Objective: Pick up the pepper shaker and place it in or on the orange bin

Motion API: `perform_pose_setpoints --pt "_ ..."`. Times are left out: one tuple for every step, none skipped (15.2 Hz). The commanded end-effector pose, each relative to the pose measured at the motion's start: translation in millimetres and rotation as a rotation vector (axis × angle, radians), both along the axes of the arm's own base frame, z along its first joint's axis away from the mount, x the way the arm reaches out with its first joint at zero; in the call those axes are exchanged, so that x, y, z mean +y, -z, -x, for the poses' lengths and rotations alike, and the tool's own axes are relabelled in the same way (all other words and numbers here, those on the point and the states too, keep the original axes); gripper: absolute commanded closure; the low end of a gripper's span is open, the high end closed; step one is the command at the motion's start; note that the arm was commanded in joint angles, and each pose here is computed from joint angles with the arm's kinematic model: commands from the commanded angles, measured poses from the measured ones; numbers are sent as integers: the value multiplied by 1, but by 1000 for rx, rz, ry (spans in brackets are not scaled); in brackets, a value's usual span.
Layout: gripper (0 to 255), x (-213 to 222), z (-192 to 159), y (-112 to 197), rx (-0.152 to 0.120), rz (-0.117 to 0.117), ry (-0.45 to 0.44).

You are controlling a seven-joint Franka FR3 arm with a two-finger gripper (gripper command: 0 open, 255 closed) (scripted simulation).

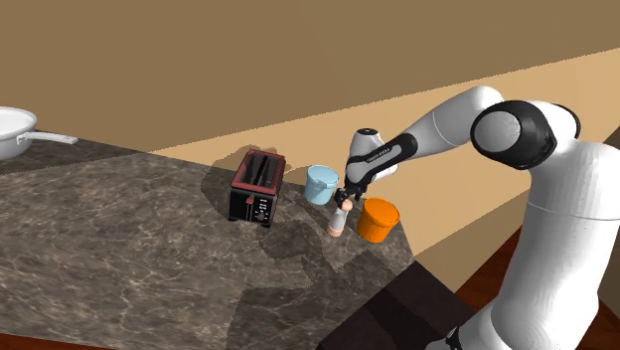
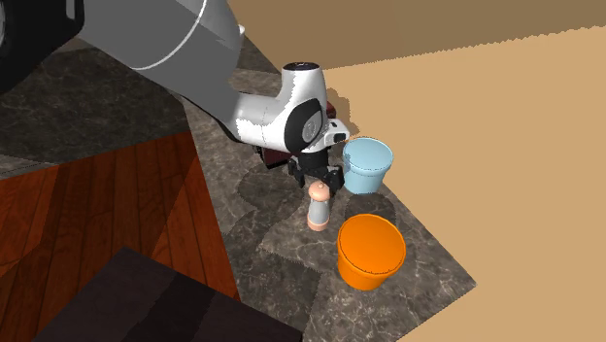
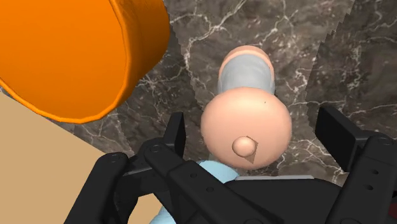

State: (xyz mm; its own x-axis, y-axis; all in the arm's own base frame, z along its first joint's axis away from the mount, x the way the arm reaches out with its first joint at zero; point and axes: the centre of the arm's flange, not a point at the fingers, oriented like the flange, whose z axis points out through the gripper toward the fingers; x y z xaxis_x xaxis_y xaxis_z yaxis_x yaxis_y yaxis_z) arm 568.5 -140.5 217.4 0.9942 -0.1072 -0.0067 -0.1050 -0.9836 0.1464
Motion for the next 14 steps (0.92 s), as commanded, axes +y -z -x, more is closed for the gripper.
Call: perform_pose_setpoints --pt "0 -2 1 11 0 0 0" --pt "0 -2 1 17 0 0 0" --pt "0 -3 1 20 0 0 0" --pt "0 -3 1 20 0 0 0" --pt "0 -3 1 20 0 0 0" --pt "0 -3 1 20 0 0 0" --pt "0 -3 1 20 0 0 0" --pt "0 -3 1 20 0 0 0" --pt "0 -3 1 20 0 0 0" --pt "0 -3 1 20 0 0 0" --pt "255 -3 1 20 0 0 0" --pt "255 -3 1 20 0 0 0" --pt "255 -3 1 20 0 0 0" --pt "255 -3 1 20 0 0 0"
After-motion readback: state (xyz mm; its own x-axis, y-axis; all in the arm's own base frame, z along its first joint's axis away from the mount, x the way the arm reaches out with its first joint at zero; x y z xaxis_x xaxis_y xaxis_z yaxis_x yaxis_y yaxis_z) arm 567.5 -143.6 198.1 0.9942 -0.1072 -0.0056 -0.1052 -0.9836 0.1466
